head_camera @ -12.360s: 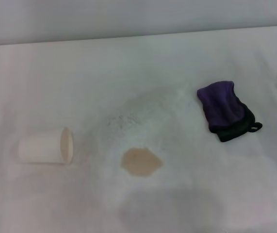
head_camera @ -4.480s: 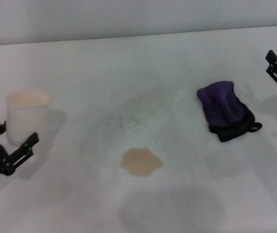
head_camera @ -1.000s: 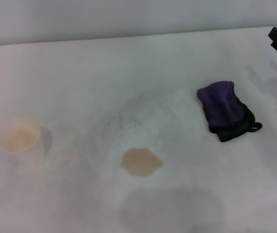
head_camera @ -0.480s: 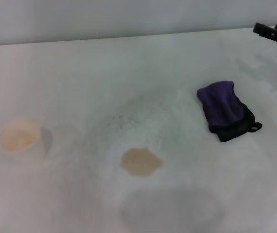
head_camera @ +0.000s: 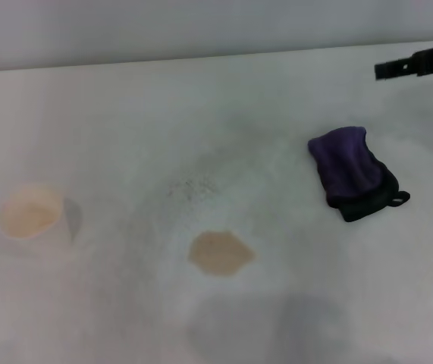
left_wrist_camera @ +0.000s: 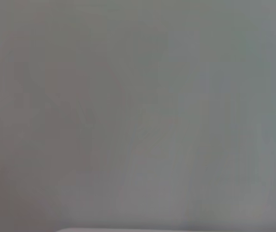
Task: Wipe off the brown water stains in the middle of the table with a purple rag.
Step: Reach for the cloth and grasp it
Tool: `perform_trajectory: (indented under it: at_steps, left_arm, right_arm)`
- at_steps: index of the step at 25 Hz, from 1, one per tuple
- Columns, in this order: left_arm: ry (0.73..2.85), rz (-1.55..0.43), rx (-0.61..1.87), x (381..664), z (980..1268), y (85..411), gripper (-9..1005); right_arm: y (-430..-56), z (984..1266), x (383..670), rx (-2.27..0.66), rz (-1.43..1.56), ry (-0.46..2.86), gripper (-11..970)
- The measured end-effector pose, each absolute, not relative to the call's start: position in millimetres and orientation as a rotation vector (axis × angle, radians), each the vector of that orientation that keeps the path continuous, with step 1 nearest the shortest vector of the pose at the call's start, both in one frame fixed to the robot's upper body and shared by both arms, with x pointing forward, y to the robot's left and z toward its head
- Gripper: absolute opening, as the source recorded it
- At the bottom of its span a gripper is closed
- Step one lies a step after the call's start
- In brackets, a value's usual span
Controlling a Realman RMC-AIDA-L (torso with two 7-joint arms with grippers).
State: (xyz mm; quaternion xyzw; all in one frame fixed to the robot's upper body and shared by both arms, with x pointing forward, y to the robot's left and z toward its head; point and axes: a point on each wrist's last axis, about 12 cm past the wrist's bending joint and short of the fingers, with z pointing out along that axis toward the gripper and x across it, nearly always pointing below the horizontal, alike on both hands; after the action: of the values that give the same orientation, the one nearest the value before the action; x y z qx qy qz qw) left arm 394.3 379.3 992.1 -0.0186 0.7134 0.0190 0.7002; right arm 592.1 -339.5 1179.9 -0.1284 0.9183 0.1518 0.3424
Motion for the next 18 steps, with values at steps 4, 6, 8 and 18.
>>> perform_trajectory:
  at_steps: [4,6,8,18]
  left_arm:
    - [1.582,0.042,-0.034,397,994,379,892]
    - [1.577,0.043,-0.03,398,994,380,892]
    - [1.572,0.044,-0.025,399,995,380,892]
    - [1.535,0.049,0.017,408,1001,378,892]
  right_arm:
    - [-310,1192,593,-0.434,0.32,2.515,840]
    - [-295,1193,593,-0.479,0.258,2.591,840]
    - [-284,1193,594,-0.504,0.195,2.641,840]
    - [-239,1167,610,-0.553,0.144,2.762,841]
